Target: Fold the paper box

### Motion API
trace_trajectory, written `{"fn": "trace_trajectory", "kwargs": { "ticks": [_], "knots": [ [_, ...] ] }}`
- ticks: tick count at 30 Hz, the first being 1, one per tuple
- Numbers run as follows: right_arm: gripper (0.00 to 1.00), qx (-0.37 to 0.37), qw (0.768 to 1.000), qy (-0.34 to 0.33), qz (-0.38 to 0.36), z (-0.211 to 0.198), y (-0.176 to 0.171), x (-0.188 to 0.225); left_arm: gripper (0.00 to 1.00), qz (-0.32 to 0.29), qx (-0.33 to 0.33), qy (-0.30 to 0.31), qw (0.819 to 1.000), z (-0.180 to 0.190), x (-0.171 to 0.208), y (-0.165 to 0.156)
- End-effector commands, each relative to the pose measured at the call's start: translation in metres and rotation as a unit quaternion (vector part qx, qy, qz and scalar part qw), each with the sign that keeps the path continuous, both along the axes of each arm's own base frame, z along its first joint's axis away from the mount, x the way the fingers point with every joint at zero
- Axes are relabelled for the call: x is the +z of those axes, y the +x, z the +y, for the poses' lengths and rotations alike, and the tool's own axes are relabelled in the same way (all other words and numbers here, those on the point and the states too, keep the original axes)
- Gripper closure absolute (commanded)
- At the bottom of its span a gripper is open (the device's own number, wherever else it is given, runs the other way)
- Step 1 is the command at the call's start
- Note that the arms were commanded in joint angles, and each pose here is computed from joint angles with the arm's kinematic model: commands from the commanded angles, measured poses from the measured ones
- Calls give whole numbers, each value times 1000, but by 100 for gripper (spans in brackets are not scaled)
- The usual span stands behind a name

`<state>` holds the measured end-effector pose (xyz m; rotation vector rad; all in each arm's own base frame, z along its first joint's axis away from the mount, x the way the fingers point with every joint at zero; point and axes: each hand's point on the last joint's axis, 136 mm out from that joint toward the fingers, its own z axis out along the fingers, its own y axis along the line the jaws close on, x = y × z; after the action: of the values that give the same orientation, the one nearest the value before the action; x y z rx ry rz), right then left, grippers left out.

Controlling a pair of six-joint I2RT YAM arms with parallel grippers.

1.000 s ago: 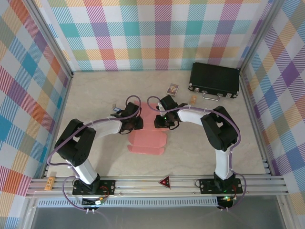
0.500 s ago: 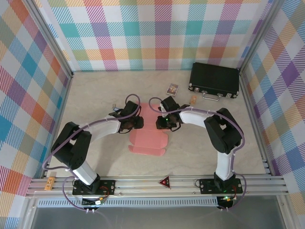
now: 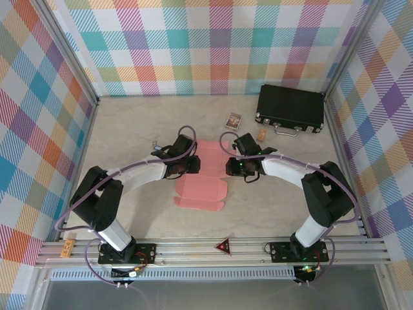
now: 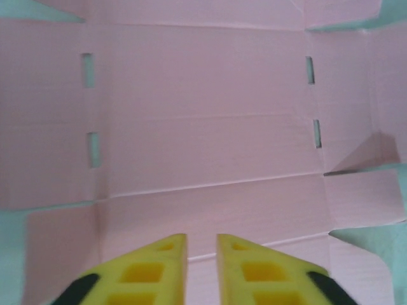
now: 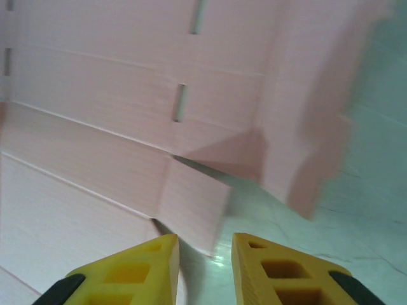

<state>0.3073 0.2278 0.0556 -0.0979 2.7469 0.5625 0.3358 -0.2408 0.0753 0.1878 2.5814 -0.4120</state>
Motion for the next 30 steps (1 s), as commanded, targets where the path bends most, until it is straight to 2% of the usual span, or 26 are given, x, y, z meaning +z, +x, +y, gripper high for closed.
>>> {"fn": "trace_trajectory", "kwargs": {
  "ticks": [1, 5, 14, 24, 30],
  "knots": [
    [69, -22, 999, 24, 2, -3, 2, 5, 91, 23, -19, -2, 1000, -16, -14, 0],
    [65, -23, 999, 40, 11, -1, 2, 0, 100, 45, -14, 10, 999, -19, -35, 2],
    [62, -13, 997, 70, 34, 12, 3, -9, 100, 80, 2, 49, 996, -5, -68, -9],
    [61, 3, 994, 94, 48, 25, 3, -15, 100, 88, 2, 57, 995, -1, -76, -14],
    [67, 32, 990, 135, 30, 39, 3, 1, 100, 87, 3, 59, 994, 0, -77, -14]
  ]
}}
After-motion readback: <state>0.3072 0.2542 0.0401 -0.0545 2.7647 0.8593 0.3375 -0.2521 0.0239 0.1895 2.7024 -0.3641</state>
